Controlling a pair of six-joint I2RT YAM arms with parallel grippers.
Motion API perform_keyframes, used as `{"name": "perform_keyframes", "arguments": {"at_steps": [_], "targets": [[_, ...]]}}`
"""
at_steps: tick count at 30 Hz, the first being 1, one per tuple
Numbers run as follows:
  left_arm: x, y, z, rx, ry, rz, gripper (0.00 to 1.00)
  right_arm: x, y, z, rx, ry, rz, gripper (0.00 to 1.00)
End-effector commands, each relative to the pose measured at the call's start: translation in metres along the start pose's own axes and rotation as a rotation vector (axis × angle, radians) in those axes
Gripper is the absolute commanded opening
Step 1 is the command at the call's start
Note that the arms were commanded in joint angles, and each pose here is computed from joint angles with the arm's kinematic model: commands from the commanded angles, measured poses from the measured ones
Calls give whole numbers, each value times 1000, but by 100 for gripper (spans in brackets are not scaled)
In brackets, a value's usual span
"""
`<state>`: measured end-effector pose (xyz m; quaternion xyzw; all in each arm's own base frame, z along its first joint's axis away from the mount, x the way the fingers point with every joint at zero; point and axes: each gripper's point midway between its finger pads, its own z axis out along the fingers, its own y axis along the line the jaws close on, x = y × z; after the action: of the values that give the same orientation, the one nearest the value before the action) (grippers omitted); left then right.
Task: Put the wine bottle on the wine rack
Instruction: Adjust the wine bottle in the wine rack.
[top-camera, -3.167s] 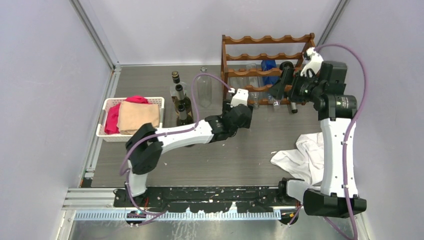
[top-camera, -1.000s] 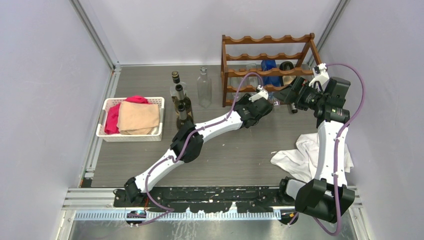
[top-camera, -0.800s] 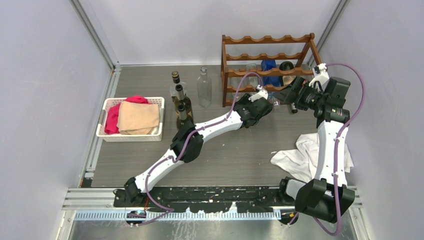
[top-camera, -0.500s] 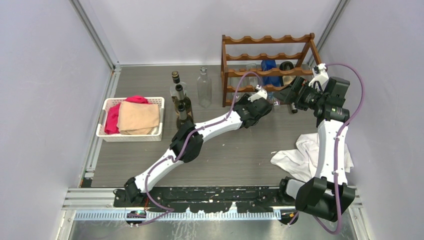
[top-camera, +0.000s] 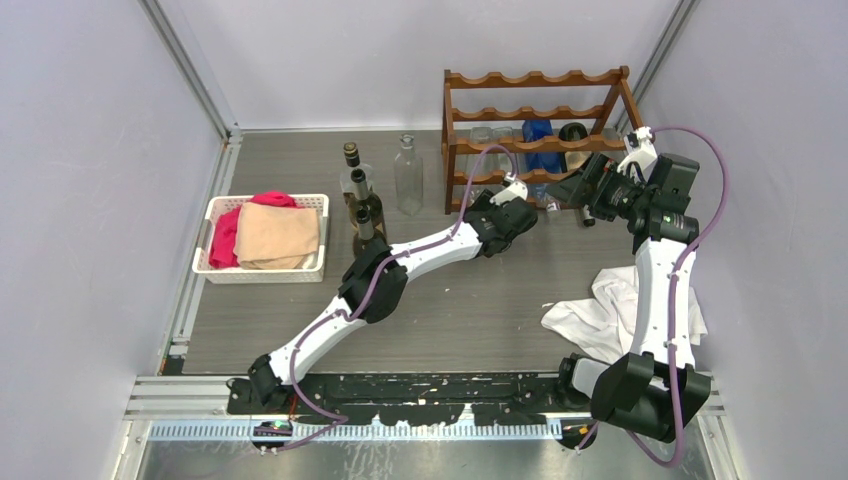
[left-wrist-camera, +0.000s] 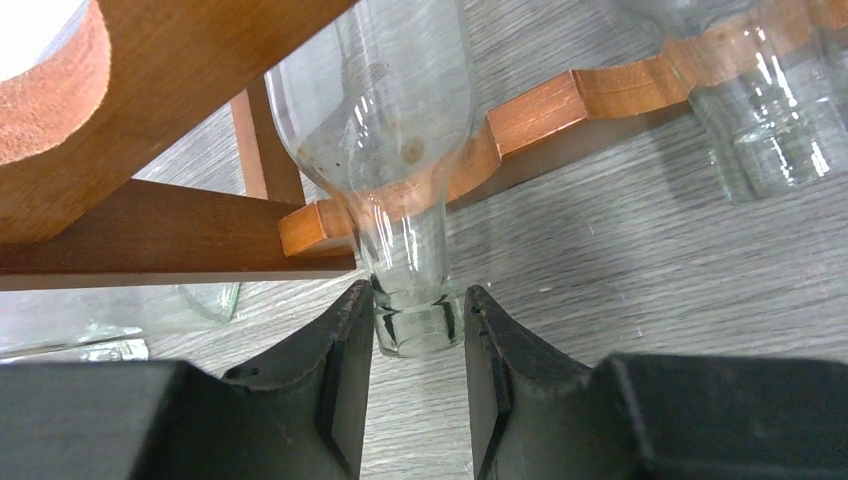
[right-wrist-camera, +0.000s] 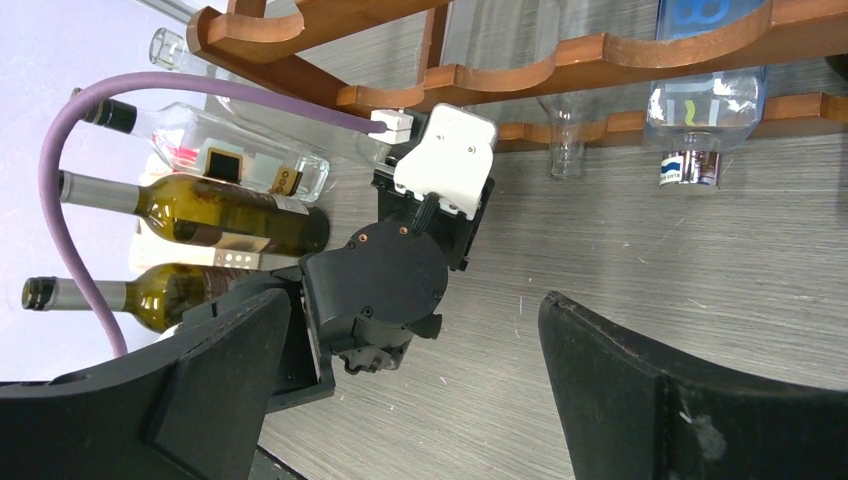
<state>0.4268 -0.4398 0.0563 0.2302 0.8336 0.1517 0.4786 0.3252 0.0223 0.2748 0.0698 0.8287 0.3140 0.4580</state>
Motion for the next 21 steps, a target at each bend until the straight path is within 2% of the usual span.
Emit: {"name": "perform_keyframes", "arguments": {"at_steps": [1,9,21], "targets": [[-3,-17,-7,83,-7,-17,0,-12,7,-3,-21,-31,-44,100],[-15,-16,-1,93,-34,-25,0,-11,6,-3,-23,-24,-44,100],[-5,-34,3,138,-9,-49,0,-10,4,-1,-21,-12,-43,100]]}}
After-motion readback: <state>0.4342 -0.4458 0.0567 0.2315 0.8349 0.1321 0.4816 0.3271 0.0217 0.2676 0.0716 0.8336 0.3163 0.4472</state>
